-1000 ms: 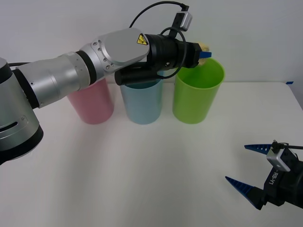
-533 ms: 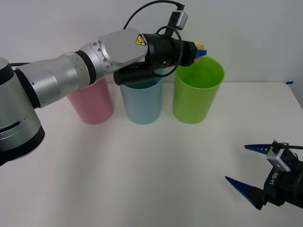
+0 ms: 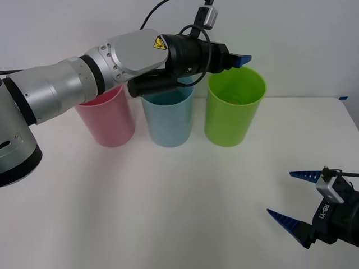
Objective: Put cans in the blue bin and PET bottles in the pink bin and trash in the green bin.
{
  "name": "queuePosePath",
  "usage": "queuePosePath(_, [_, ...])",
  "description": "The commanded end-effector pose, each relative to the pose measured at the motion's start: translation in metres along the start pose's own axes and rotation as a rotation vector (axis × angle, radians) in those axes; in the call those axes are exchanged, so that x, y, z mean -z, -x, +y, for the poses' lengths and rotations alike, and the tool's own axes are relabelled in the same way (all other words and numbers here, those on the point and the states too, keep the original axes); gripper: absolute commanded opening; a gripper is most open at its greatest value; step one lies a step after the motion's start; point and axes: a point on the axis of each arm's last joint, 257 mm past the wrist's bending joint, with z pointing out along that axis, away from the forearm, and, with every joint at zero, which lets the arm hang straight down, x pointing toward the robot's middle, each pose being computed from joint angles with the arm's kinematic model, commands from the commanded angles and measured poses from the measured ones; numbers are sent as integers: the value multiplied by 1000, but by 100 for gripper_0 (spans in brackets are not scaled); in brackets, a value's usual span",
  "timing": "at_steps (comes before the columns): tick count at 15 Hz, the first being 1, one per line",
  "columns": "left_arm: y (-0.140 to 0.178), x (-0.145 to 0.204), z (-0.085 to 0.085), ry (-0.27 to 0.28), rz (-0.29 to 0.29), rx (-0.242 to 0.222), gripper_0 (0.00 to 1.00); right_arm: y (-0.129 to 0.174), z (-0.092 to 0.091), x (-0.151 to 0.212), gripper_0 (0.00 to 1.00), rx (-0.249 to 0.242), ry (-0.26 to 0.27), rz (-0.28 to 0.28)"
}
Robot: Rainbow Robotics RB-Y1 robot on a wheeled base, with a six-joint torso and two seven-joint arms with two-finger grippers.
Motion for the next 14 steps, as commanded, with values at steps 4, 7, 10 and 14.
queuePosePath(4, [6,6,3,-1,-10,-17,100,0,0,0,100,0,0,0])
queuePosePath(7, [29,23,-20,-57,-59,-47,100,0,0,0,100,0,0,0])
queuePosePath(10, [56,44,-37,-111,-105,-67,100,0,0,0,100,0,0,0])
queuePosePath(14, [89,76,-50,-156,-165,-71,100,0,0,0,100,0,0,0])
